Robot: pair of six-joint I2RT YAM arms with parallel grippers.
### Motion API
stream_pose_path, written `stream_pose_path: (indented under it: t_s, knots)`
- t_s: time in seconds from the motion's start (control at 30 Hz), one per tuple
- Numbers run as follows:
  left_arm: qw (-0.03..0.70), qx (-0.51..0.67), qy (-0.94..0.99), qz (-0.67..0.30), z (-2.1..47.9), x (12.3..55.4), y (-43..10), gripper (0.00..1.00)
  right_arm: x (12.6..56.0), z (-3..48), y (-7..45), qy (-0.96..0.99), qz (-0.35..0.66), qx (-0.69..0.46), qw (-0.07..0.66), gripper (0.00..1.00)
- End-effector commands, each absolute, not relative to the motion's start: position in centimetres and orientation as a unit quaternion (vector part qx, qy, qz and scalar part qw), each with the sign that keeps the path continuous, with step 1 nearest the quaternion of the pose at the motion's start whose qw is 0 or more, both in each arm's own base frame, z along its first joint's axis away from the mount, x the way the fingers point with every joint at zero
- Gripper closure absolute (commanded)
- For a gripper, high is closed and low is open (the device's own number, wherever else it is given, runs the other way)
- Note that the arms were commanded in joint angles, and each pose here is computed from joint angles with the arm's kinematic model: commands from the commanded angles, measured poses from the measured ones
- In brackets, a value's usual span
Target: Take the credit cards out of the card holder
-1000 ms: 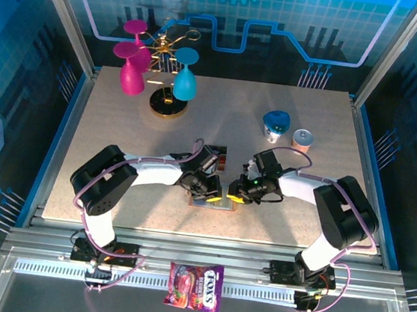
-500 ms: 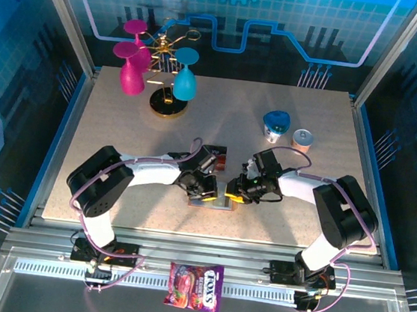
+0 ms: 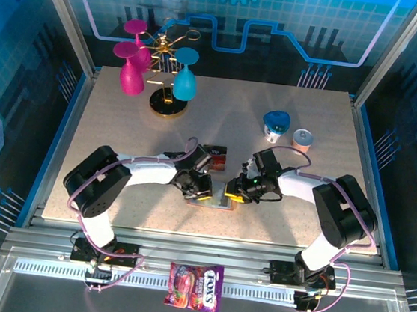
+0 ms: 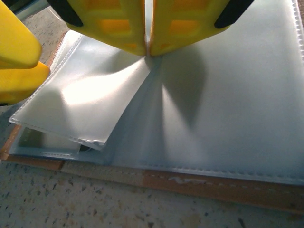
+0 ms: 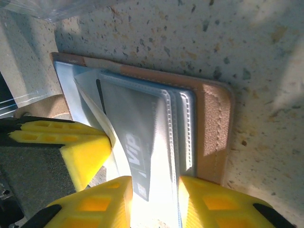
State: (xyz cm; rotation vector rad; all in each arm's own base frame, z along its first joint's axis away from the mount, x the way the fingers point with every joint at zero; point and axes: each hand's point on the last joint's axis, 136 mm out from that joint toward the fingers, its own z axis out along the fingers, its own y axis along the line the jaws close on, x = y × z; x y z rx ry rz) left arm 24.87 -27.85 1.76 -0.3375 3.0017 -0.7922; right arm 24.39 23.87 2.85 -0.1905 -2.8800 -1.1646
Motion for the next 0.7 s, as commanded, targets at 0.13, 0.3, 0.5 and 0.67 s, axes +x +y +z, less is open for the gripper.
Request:
stream_pose_path:
  t_s: [0.13,0.3,0.5,0.67]
  knots:
    - [0.000,-0.135,0.954,-0.268,1.2,24.6,-26.9,0.88,24.6,4.7,24.9,-0.924,-0.379,-0.045,0.006,0.70]
    - [-0.005,-0.142,0.949,-0.282,1.1,24.5,-27.0,0.88,24.5,5.1,25.6,-0.923,-0.383,-0.038,0.008,0.70]
    - [-0.007,-0.145,0.947,-0.288,0.9,24.5,-27.0,0.88,24.6,5.2,25.5,-0.926,-0.375,-0.038,0.004,0.68]
    - [-0.007,-0.145,0.946,-0.291,0.9,24.5,-27.1,0.88,24.6,5.5,23.3,-0.957,-0.290,-0.026,-0.023,0.66]
